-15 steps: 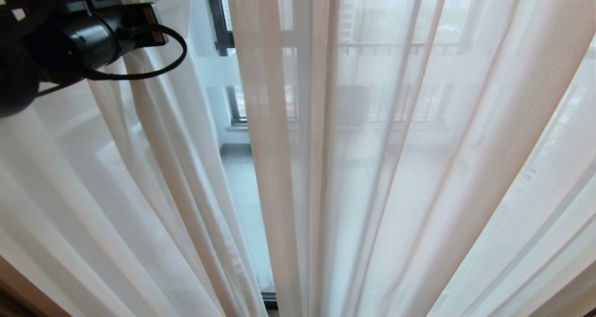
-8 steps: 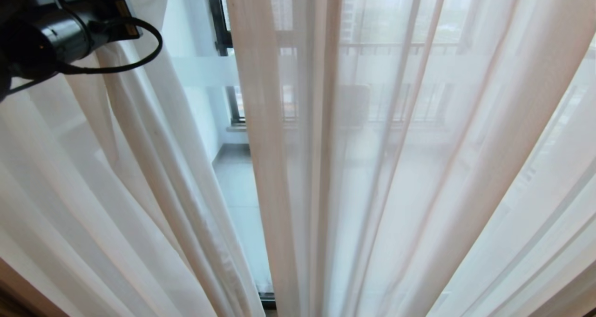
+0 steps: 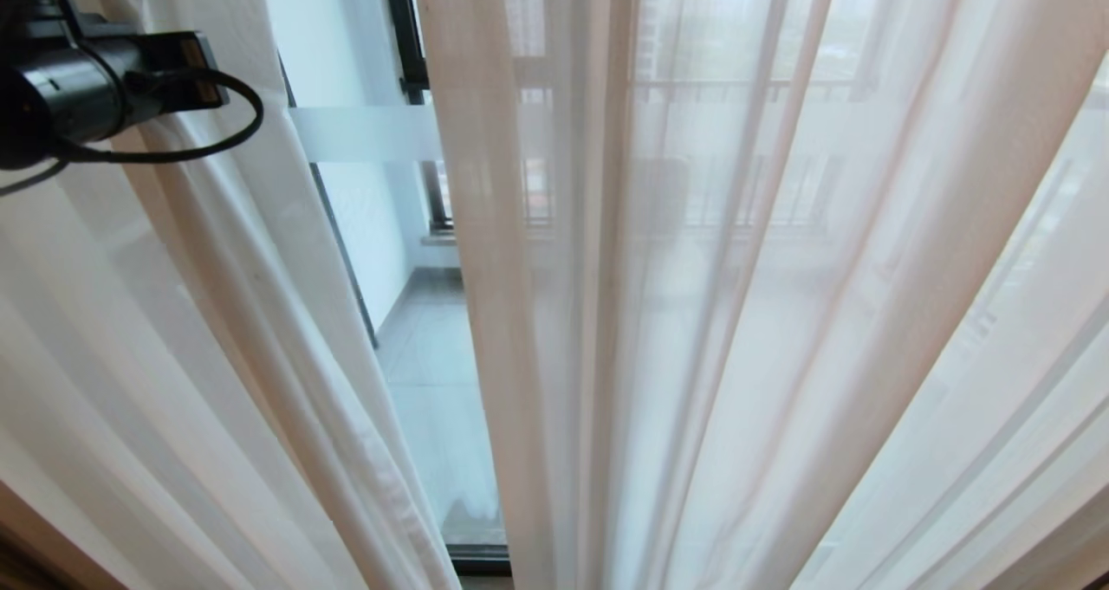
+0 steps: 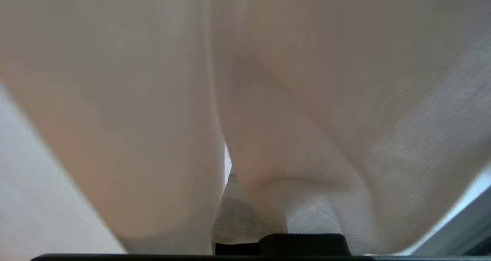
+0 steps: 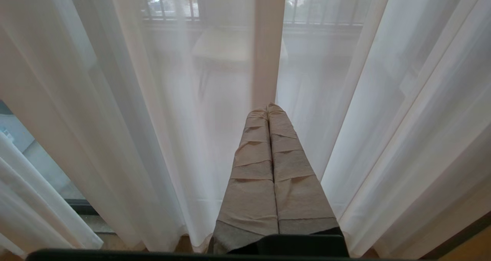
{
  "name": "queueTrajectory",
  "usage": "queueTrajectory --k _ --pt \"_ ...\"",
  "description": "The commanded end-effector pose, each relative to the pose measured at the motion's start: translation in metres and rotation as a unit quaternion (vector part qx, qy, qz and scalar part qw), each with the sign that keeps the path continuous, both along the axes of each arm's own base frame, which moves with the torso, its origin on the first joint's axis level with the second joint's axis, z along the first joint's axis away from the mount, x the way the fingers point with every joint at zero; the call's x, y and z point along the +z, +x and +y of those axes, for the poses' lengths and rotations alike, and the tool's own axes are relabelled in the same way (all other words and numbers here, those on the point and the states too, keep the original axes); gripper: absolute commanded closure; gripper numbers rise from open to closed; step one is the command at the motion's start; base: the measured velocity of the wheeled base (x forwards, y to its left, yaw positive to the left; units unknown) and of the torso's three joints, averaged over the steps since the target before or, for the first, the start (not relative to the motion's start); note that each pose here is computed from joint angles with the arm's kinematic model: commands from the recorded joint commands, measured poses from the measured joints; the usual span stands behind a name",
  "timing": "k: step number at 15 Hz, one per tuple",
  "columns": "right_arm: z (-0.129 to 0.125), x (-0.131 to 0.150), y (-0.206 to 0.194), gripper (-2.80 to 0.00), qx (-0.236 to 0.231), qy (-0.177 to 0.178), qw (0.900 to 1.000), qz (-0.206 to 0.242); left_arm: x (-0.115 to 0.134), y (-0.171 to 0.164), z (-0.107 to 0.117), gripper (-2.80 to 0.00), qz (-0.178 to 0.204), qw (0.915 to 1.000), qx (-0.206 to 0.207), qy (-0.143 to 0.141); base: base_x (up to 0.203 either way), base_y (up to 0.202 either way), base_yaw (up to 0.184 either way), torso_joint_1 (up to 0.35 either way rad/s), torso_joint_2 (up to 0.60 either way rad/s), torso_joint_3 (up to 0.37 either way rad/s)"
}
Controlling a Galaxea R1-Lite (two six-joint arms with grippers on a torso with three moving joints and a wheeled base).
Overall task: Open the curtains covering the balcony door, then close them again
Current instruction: Pull the inner curtains open on both sides
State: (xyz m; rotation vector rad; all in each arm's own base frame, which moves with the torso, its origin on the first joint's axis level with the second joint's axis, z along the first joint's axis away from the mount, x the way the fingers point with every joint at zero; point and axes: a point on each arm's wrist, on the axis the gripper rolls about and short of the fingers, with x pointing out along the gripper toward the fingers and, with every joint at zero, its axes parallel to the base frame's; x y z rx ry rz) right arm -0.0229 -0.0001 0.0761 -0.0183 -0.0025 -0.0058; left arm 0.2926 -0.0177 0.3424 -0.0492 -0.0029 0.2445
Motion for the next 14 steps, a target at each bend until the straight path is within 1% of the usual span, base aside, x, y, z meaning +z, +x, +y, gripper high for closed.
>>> queueTrajectory --k 1,2,3,4,11,14 --pt "0.0000 0.0000 0.0000 0.00 0.000 0.000 1.000 0.000 -0.0003 -0.0019 0.0017 0.00 0.003 0.9999 -0.014 -0.004 0.000 0.000 0.000 0.000 0.00 0.000" --pt "0.0000 0.0000 0.0000 0.00 0.000 0.000 1.000 0.000 -0.0002 -0.0019 0.0012 0.00 0.002 0.9995 -0.029 -0.009 0.000 0.000 0.000 0.000 0.00 0.000" --pt "0.0000 0.0000 0.0000 0.00 0.000 0.000 1.000 0.000 0.0001 -0.0019 0.0005 0.00 0.001 0.9985 -0.053 -0.011 0.000 0.000 0.000 0.000 0.00 0.000" --pt "0.0000 0.0000 0.0000 0.00 0.000 0.000 1.000 0.000 0.0003 -0.0021 0.0001 0.00 0.001 0.9978 -0.066 -0.011 0.000 0.000 0.000 0.000 0.00 0.000" --pt "0.0000 0.0000 0.0000 0.00 0.000 0.000 1.000 0.000 -0.0018 0.0004 0.0003 0.00 0.004 0.9978 -0.065 -0.008 0.000 0.000 0.000 0.000 0.00 0.000" --pt "0.0000 0.0000 0.0000 0.00 0.000 0.000 1.000 0.000 -0.0039 0.0020 0.0040 0.00 0.007 0.9982 -0.059 -0.008 0.000 0.000 0.000 0.000 0.00 0.000"
